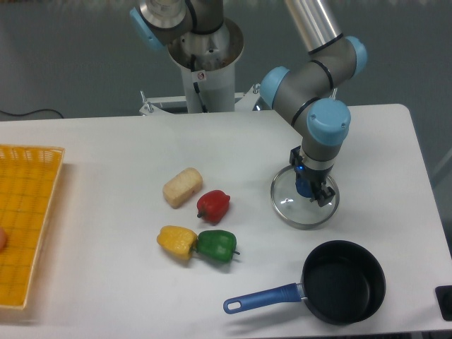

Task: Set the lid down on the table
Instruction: 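Hold the lid resting flat on the table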

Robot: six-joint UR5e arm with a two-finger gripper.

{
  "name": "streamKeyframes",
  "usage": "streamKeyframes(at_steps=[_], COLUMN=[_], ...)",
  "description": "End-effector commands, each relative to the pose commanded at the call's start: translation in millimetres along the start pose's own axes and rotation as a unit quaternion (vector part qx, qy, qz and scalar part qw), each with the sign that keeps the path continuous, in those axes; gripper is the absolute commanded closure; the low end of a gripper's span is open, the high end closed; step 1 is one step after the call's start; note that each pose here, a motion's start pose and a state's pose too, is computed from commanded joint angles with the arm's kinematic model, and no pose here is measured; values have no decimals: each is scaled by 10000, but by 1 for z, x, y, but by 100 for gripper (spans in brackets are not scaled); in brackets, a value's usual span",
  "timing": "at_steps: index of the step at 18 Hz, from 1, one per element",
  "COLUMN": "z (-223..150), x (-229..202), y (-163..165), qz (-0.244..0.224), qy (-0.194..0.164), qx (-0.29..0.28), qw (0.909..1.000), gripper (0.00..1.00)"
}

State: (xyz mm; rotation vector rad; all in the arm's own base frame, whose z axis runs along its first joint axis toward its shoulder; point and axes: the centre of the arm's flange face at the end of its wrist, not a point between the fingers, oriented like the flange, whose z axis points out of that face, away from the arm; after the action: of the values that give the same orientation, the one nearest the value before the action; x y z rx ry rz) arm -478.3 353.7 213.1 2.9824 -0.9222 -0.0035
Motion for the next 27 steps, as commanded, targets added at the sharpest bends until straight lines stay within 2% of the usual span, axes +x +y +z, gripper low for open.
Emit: streamKeyframes(at_steps=[22, 26, 27], z=[6, 6, 6], x=[-2, -2, -2], y=[0, 0, 0], qz=[-7, -7, -7], qy=[38, 38, 38], qx=[7, 7, 7], qw=[10000, 10000, 10000], gripper=[47, 41, 35])
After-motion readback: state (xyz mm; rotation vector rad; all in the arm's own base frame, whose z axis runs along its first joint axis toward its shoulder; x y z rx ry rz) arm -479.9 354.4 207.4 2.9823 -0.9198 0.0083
